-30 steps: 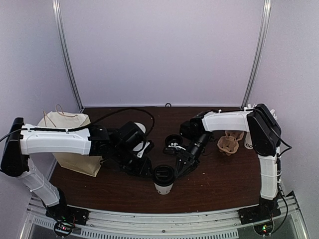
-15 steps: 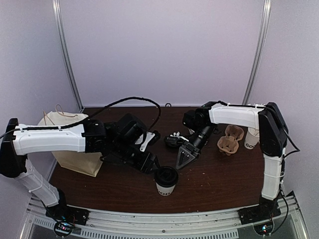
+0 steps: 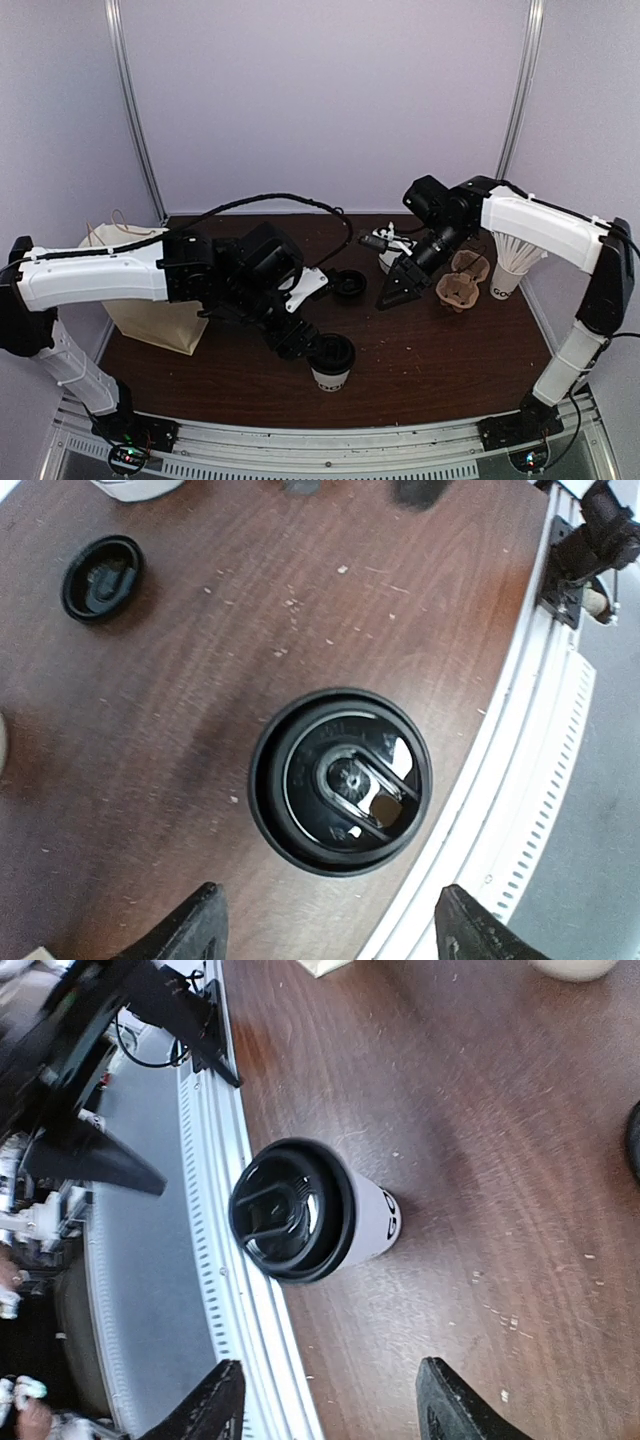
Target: Pack the takeout coffee
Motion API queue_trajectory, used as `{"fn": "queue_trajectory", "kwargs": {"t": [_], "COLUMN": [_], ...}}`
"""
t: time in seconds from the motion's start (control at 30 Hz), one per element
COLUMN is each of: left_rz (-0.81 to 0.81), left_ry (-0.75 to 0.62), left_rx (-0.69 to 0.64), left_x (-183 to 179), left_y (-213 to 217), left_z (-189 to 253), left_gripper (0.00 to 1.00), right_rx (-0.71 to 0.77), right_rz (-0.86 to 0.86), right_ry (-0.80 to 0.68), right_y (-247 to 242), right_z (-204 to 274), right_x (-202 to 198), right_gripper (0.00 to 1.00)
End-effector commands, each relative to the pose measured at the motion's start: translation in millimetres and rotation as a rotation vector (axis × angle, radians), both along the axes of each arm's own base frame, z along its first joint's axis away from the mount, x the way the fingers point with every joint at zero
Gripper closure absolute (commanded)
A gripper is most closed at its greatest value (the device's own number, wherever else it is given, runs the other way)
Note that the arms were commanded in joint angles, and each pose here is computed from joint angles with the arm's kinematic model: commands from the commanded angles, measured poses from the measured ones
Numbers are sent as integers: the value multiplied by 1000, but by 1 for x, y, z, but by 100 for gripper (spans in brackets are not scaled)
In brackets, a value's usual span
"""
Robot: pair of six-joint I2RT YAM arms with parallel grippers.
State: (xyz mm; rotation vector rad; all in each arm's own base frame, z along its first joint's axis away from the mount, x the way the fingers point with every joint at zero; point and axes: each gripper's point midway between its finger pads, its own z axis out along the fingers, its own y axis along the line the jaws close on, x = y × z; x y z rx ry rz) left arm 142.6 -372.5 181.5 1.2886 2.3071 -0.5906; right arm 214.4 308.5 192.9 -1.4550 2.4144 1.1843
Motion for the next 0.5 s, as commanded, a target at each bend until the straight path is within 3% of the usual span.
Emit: {"fn": "queue_trajectory", "kwargs": {"t": [0.0, 0.07, 0.23, 0.33, 0.47], "left_rz": [61, 165, 349, 382, 402], "left_ry": [-73, -6, 195, 284, 413], "left_rx": [85, 65, -76, -163, -186], "left_x": [24, 35, 44, 38, 24], "left_y": [4, 6, 14, 8, 3], "left_z": [-3, -7, -16, -19, -32], "left_gripper": [25, 27, 35, 40, 41], "right_rx": [8, 23, 6, 38, 55], "right_rz": [-89, -134, -86, -78, -69], "right_ry": [-227, -215, 29, 143, 286], "right_y": [-12, -12, -7, 3, 17], "right_z": [1, -7, -39, -47, -57], "right_x": [16, 15, -10, -16, -18], "right_gripper": [37, 35, 38, 49, 51]}}
